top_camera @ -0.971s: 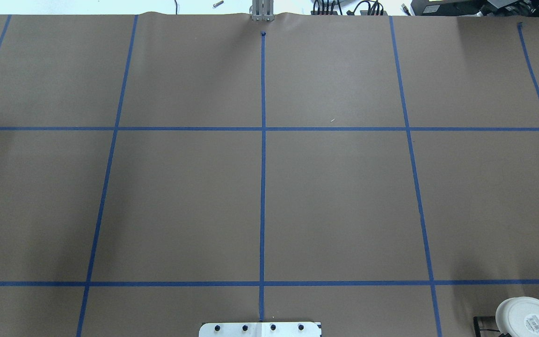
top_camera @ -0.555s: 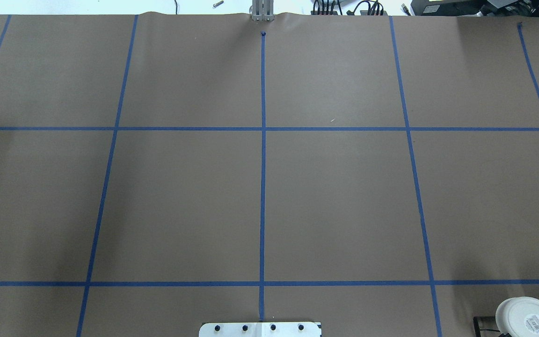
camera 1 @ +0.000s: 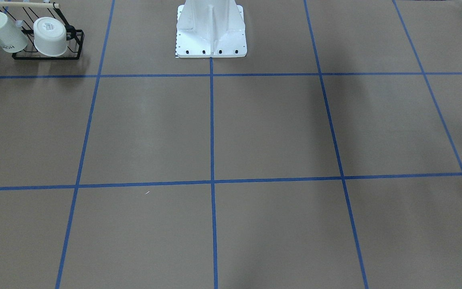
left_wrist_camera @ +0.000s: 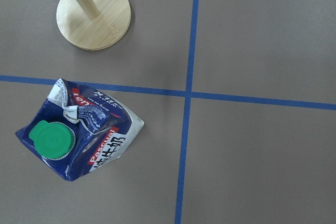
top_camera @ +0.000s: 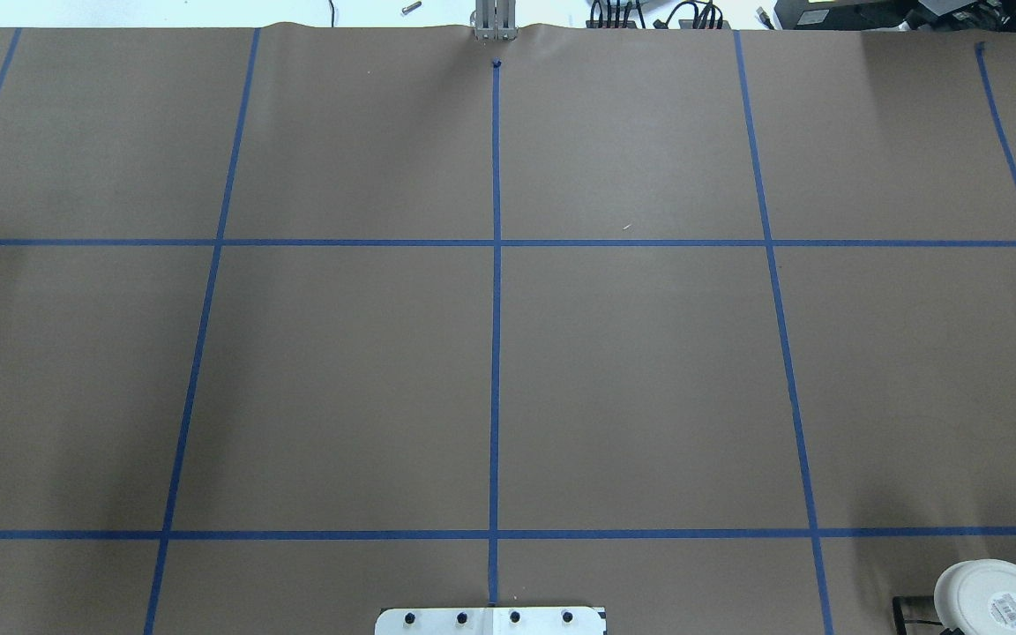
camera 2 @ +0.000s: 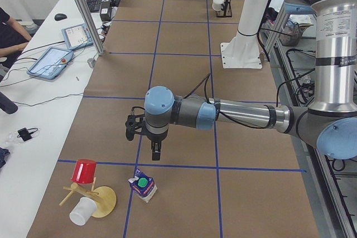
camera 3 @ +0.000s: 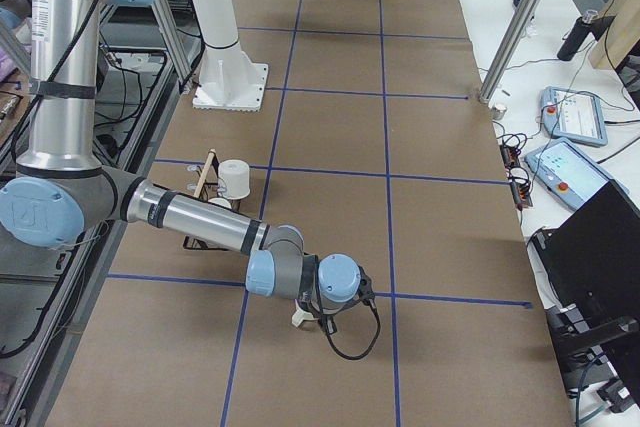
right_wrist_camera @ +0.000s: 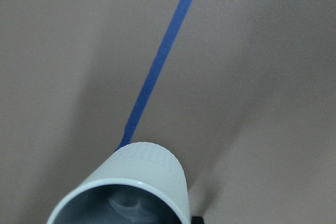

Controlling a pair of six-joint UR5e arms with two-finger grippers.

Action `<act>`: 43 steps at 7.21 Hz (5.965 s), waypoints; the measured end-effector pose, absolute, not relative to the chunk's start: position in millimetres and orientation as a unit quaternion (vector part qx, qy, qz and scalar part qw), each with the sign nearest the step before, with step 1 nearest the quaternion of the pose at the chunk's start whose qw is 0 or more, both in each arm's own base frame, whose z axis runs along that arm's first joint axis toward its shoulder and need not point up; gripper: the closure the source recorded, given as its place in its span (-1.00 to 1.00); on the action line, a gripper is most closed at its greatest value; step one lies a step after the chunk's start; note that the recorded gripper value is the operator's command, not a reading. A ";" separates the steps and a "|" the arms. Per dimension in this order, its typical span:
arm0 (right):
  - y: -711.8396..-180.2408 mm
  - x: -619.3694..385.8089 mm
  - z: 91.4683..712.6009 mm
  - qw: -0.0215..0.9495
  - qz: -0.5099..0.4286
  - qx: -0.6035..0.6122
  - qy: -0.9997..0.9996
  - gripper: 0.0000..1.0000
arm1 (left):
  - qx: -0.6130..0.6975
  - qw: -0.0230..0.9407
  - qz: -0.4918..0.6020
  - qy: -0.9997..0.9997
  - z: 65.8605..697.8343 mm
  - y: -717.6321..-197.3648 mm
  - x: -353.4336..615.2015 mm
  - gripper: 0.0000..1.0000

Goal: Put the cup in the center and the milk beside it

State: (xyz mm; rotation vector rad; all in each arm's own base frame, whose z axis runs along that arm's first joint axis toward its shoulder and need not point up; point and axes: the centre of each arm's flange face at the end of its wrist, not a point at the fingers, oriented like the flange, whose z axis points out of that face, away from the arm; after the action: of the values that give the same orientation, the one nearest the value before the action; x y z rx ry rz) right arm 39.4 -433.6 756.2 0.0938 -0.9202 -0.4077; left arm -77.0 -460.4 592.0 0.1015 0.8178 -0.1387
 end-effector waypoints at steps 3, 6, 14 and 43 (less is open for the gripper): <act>-537.9 49.0 626.1 0.882 -0.106 0.027 -0.458 1.00 | 0.044 0.904 -0.067 0.419 590.6 -460.1 -73.8 -0.96; -604.3 -4.4 454.8 0.890 0.027 -0.004 -0.456 1.00 | 0.045 0.904 -0.066 0.421 588.9 -462.9 -73.6 -0.97; -614.8 -435.0 222.2 0.903 0.049 -0.028 -0.425 1.00 | 0.036 0.904 -0.069 0.421 598.6 -465.5 -73.1 -0.96; -599.6 -308.1 307.3 0.897 0.035 0.014 -0.441 -1.00 | 0.140 0.904 0.190 0.356 687.8 -540.1 -144.4 -0.96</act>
State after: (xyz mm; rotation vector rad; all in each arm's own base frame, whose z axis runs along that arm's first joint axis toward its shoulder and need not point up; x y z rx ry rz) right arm -308.1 -599.6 307.3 0.0296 -0.9134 0.0718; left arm -144.4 -540.1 687.8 0.2896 0.7361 0.3920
